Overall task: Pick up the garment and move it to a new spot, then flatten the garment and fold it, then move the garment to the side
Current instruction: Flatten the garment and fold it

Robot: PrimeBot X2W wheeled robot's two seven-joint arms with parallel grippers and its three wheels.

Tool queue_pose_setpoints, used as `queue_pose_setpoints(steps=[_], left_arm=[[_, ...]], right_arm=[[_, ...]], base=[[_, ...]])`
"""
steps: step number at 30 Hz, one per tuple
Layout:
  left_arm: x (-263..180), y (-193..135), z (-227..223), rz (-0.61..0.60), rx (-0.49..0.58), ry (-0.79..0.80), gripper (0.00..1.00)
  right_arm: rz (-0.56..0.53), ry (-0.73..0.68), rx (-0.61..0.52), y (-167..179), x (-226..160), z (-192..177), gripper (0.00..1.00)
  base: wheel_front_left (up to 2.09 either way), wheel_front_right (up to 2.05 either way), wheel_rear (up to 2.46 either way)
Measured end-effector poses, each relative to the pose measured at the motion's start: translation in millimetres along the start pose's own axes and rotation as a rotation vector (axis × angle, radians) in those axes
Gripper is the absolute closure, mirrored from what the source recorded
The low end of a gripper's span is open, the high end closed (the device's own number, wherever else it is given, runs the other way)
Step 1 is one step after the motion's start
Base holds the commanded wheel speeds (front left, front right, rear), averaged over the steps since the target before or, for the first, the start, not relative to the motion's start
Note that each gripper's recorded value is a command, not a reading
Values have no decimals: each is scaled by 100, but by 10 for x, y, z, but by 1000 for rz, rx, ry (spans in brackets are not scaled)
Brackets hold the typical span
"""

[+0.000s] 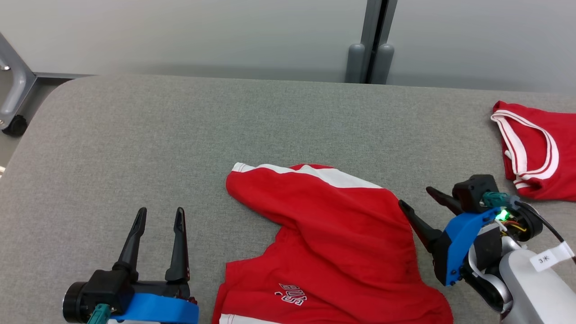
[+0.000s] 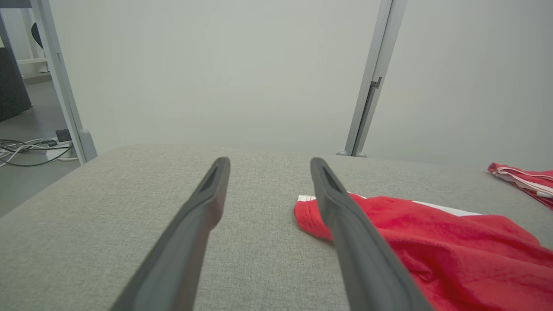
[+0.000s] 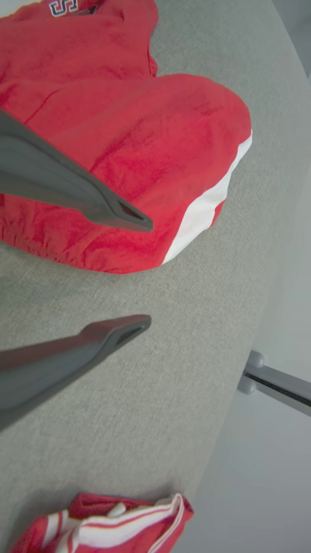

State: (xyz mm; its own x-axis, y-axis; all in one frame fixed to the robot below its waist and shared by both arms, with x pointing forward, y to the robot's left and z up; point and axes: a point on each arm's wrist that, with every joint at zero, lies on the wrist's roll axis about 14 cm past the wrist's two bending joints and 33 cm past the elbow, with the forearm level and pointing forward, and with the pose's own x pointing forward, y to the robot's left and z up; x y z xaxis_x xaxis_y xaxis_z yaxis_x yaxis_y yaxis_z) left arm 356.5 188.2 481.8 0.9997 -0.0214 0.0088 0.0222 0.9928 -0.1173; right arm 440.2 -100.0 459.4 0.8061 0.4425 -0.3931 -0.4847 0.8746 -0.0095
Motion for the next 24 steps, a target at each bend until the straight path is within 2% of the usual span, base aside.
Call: queue_pose_setpoints(steps=[11,12,13,17,24], left_arm=[[34,79,-78,25,-4,25,0],[33,84,-83,27,-5,26,0],[38,84,-84,27,-5,26,0],[70,77,-57,24,-9,17,0],[57,61,-33,20,-11,10,0]], right_arm=[[78,304,32,167,206,-704,0],[84,316,33,181,212,-730,35],[90,318,38,193,223,-732,100],[88,275,42,162,305,-596,100],[85,40,58,201,552,65,100]], base=[[0,0,0],[0,0,0],[0,0,0],[0,0,0],[0,0,0]])
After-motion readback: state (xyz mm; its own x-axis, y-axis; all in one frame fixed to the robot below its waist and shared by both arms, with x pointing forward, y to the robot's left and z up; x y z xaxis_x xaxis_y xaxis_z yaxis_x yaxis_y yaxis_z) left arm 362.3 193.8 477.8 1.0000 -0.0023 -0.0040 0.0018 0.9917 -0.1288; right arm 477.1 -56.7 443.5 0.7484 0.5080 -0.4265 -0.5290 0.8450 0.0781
